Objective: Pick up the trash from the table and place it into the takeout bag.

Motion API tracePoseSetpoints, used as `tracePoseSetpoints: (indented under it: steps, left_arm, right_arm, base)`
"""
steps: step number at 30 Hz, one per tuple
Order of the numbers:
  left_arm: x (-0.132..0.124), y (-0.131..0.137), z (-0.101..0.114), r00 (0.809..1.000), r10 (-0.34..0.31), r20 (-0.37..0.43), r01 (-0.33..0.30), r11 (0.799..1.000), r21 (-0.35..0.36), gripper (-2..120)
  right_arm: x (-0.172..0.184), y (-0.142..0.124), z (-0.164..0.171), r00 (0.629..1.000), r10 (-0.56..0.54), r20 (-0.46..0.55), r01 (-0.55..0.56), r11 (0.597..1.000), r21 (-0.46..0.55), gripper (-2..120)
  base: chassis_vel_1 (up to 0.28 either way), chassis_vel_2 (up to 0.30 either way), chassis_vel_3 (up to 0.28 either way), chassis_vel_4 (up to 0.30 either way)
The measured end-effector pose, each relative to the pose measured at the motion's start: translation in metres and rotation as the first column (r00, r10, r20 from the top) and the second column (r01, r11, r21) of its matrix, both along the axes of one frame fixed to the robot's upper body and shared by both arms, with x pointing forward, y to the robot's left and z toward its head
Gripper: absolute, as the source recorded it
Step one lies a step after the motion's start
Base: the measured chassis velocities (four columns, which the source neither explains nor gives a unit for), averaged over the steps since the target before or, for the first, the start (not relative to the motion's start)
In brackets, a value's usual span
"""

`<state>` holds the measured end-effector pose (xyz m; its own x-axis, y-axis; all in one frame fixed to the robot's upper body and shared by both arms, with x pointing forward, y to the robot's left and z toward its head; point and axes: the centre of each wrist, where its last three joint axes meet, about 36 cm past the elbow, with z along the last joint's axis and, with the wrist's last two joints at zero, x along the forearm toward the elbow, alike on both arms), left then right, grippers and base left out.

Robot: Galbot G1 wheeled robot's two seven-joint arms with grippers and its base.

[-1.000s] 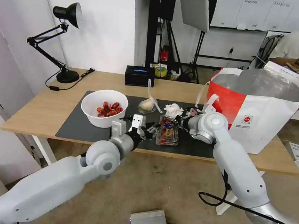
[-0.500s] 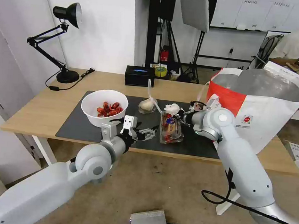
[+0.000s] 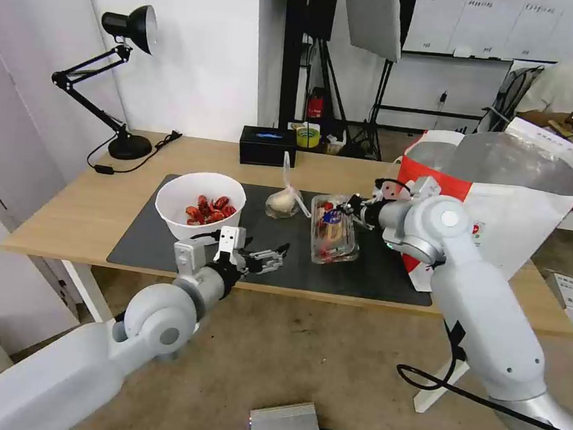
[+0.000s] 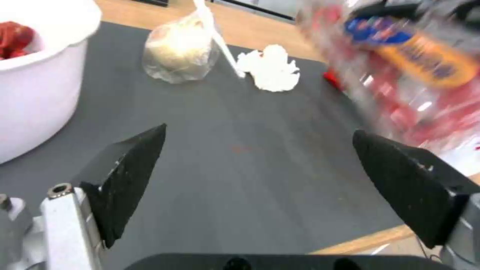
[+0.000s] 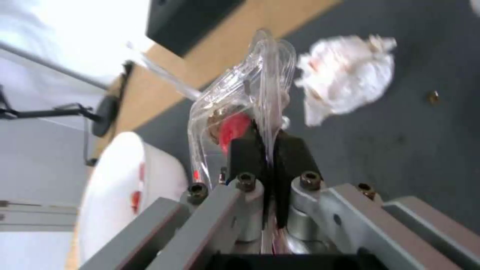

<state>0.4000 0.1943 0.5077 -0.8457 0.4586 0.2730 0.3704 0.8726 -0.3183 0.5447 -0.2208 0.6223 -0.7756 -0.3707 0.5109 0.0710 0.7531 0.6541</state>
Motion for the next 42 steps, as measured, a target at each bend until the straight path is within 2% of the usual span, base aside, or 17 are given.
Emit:
tracePoseSetpoints:
  steps: [5,8,14,22,34,42]
  left_arm:
    - [-0.009,0.008,-0.001,1.0,0.024,-0.002,-0.024,1.0,-0.007,100]
    - [-0.021,0.023,0.004,0.998,0.068,0.013,-0.068,0.998,-0.01,100]
    - [-0.03,0.032,0.006,0.994,0.102,0.03,-0.102,0.995,-0.011,100]
    - [-0.033,0.033,0.005,0.993,0.117,0.028,-0.116,0.993,-0.02,100]
    - [-0.036,0.034,0.005,0.991,0.133,0.024,-0.132,0.991,-0.029,100]
    - [-0.037,0.033,0.003,0.99,0.136,0.02,-0.136,0.99,-0.034,100]
  right_arm:
    - [-0.008,-0.002,0.026,0.999,0.013,0.048,-0.013,1.0,0.011,1]
    - [-0.007,0.006,0.045,0.996,0.035,0.079,-0.037,0.999,0.026,1]
    - [-0.007,0.011,0.071,0.992,0.043,0.12,-0.047,0.998,0.038,1]
    - [-0.009,-0.004,0.09,0.99,0.008,0.144,-0.012,0.999,0.031,1]
    - [-0.023,-0.045,0.129,0.977,-0.078,0.201,0.074,0.997,0.028,1]
    - [-0.026,-0.063,0.139,0.969,-0.128,0.212,0.122,0.992,0.04,1]
  base:
    - [0.0,0.0,0.0,0.0]
    - [0.0,0.0,0.0,0.0]
    - [0.0,0.0,0.0,0.0]
    - [0.0,0.0,0.0,0.0]
    - [0.0,0.0,0.0,0.0]
    - [0.0,0.0,0.0,0.0]
